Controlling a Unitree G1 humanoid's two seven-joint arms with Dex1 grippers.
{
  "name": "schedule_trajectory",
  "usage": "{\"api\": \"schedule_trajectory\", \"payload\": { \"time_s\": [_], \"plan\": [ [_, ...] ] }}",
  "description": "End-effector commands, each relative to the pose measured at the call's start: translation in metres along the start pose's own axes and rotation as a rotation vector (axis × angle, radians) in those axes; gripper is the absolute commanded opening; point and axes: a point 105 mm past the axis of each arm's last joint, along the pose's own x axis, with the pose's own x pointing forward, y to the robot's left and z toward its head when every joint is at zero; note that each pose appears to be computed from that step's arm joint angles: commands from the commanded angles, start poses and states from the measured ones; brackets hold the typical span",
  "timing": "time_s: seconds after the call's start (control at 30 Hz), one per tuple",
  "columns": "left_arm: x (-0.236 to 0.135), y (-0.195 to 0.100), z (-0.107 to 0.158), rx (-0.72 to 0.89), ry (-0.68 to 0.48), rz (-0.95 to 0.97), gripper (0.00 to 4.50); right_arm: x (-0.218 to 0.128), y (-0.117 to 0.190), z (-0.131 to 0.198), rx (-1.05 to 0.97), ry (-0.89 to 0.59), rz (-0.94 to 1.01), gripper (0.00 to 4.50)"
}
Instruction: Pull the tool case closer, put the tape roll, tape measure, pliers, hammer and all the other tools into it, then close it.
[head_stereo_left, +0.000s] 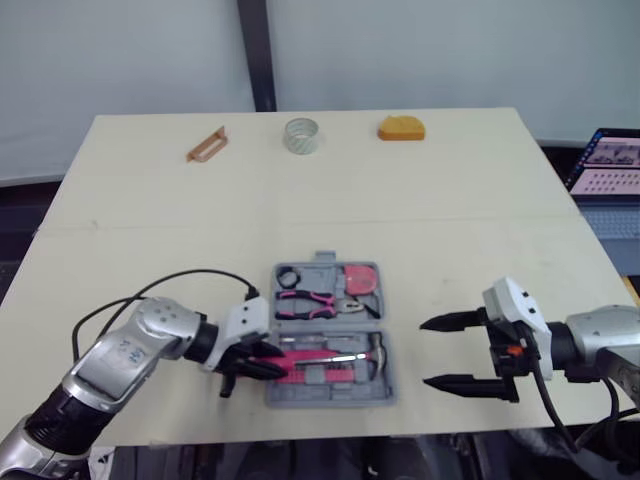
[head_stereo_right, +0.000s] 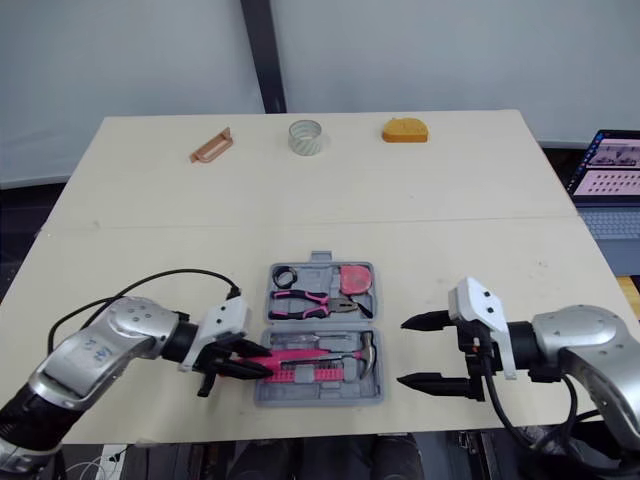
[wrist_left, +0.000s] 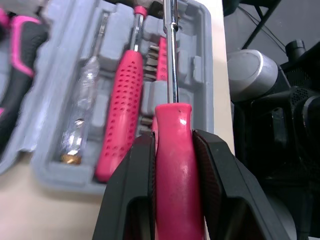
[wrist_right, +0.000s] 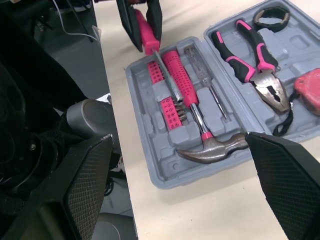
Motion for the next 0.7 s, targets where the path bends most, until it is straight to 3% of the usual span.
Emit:
{"api": "schedule_trajectory", "payload": {
  "time_s": [0.03, 0.7],
  "plan": [
    [0.007, -0.006, 0.010, 0.055, 0.012, -0.019, 0.64, -0.006, 0.006, 0.010, -0.044, -0.009, 0.024, 4.50],
    [0.039, -0.011, 0.021, 0.080, 0.074, -0.023, 0.64, -0.008, 0.011, 0.004, -0.133, 0.050, 0.096, 4.50]
  ]
}}
